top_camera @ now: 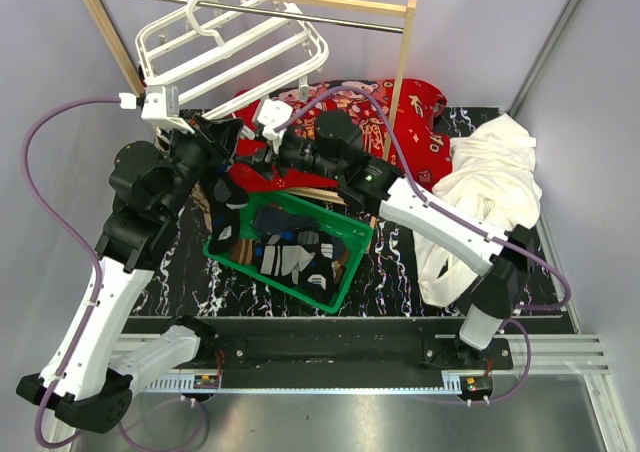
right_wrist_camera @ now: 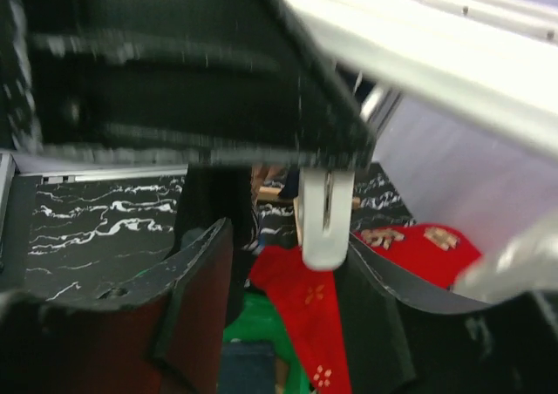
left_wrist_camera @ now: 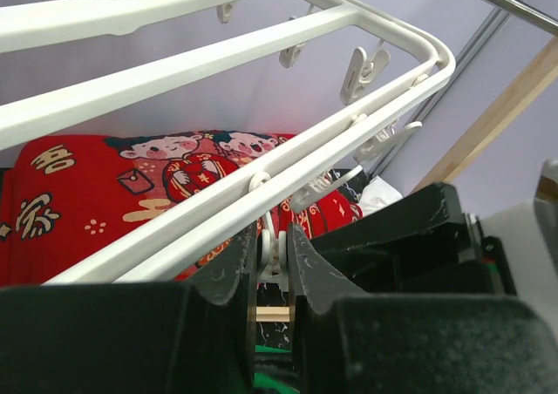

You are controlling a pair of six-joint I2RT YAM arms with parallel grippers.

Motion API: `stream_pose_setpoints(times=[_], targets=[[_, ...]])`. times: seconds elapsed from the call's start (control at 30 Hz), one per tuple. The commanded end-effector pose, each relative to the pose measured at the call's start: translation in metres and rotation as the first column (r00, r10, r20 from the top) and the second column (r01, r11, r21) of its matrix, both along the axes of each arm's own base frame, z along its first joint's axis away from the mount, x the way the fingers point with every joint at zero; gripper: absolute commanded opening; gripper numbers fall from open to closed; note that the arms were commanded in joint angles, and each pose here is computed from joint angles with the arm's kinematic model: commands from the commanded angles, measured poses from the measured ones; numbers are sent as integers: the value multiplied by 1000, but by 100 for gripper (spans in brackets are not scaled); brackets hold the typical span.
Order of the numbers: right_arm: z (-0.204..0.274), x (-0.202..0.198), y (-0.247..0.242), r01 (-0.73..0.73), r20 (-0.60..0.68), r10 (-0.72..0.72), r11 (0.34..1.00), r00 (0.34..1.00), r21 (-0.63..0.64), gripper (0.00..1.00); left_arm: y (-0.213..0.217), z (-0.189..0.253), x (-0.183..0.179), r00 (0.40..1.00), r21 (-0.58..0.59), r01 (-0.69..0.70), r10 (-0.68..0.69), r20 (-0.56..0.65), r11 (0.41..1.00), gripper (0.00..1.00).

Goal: Clip the socks to the hanger
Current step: Open the clamp at the hanger, then pick up the sock from the bin.

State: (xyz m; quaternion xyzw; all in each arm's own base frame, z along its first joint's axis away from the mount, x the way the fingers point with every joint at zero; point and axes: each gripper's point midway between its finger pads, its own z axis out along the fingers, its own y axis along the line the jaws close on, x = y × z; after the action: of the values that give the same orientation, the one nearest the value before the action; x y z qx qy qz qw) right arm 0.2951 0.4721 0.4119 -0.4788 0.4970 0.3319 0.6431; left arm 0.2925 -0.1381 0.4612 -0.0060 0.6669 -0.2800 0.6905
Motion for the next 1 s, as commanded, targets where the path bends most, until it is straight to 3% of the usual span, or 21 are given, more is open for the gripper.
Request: stream_pose_setpoints(times=[0.0,0.13,0.23,0.3,0.4,0.57,0.97], targets=[[7,-15,-28,69,-49,-68,998,997,16,59,8,28,3,994,-28,-41,43,102,999,9],[-30,-20,-53,145,-163,-150,989,975,-42,66,9,28,1,995,-30,-39,41,95,999,8],[-98,-30,-76,195,-334,-237,969,912,-155,69,8,30,-1,995,-30,-35,38,93,999,7],[-118,-38,-89,213,-389,-271,959,880,-186,70,9,31,-2,995,-29,-34,36,93,999,7],[-177,-59,-103,159,-469,-286,943,836,-292,69,8,32,-3,996,-28,-26,29,90,999,7],[-204,-62,-93,77,-483,-267,923,834,-377,67,7,33,-6,996,-39,-19,22,88,999,6],[-299,1,-23,-11,-385,-274,803,881,-596,56,11,41,-14,995,-33,-22,26,98,999,6]])
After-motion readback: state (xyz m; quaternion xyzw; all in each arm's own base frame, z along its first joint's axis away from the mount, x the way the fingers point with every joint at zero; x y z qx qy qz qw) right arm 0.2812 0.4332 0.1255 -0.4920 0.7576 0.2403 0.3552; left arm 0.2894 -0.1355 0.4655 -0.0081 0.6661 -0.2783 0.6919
